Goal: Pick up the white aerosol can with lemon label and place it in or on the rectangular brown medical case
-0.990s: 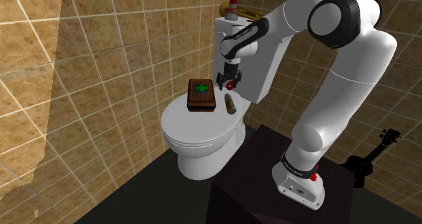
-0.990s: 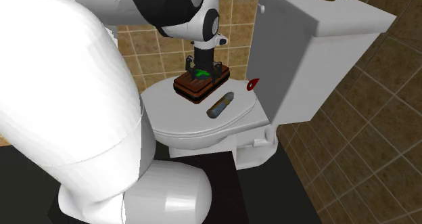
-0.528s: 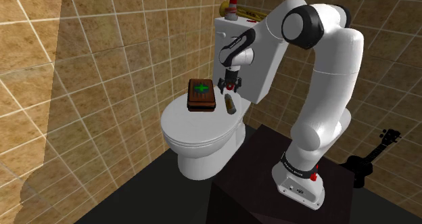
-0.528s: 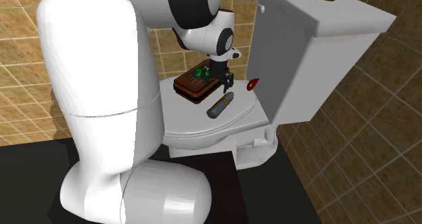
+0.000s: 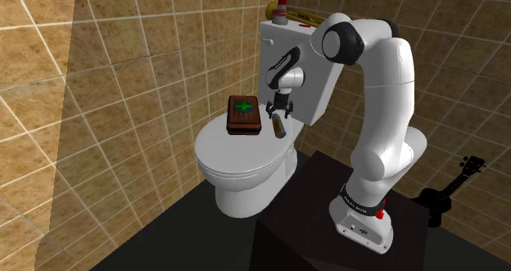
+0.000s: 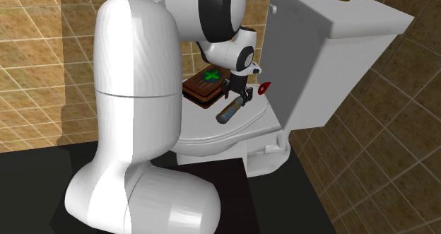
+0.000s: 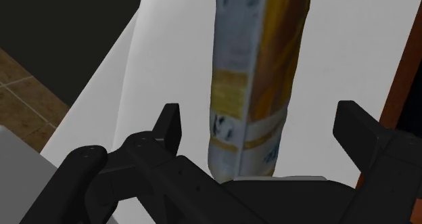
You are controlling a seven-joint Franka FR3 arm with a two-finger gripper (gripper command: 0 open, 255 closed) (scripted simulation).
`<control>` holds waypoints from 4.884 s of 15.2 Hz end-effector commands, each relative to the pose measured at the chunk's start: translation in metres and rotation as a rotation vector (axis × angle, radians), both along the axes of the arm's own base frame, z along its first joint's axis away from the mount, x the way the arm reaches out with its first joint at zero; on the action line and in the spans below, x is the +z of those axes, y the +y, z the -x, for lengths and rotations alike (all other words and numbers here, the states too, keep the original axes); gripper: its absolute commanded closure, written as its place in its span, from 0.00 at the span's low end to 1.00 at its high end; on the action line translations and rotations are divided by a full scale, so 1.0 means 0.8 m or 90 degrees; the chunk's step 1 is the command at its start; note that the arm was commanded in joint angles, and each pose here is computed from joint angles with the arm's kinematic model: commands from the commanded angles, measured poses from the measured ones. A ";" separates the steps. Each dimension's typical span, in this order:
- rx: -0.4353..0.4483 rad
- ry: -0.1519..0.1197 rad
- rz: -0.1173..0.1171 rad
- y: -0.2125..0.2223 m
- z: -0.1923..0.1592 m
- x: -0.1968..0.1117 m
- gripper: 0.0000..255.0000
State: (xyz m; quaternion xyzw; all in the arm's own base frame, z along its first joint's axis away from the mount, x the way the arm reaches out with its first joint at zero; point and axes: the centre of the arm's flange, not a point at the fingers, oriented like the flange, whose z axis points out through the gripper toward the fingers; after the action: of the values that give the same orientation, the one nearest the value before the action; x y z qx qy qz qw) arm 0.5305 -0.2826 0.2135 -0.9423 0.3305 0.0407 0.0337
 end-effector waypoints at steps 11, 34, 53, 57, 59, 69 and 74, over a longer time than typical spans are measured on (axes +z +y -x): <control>-0.002 0.000 0.000 0.002 0.002 -0.042 0.00; -0.002 0.000 0.000 0.002 0.002 0.030 1.00; -0.002 0.000 0.000 0.002 0.002 0.156 1.00; -0.002 0.000 0.000 0.009 -0.013 0.172 1.00; -0.002 0.000 0.000 0.021 -0.044 0.172 1.00; -0.002 0.000 0.000 0.086 -0.196 0.174 1.00; -0.002 0.000 0.000 0.101 -0.233 0.155 1.00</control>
State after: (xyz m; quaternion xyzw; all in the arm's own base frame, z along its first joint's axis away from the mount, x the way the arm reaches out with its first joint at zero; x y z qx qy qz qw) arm 0.7148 -0.2023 0.3422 -0.9420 0.3314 0.0411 0.0337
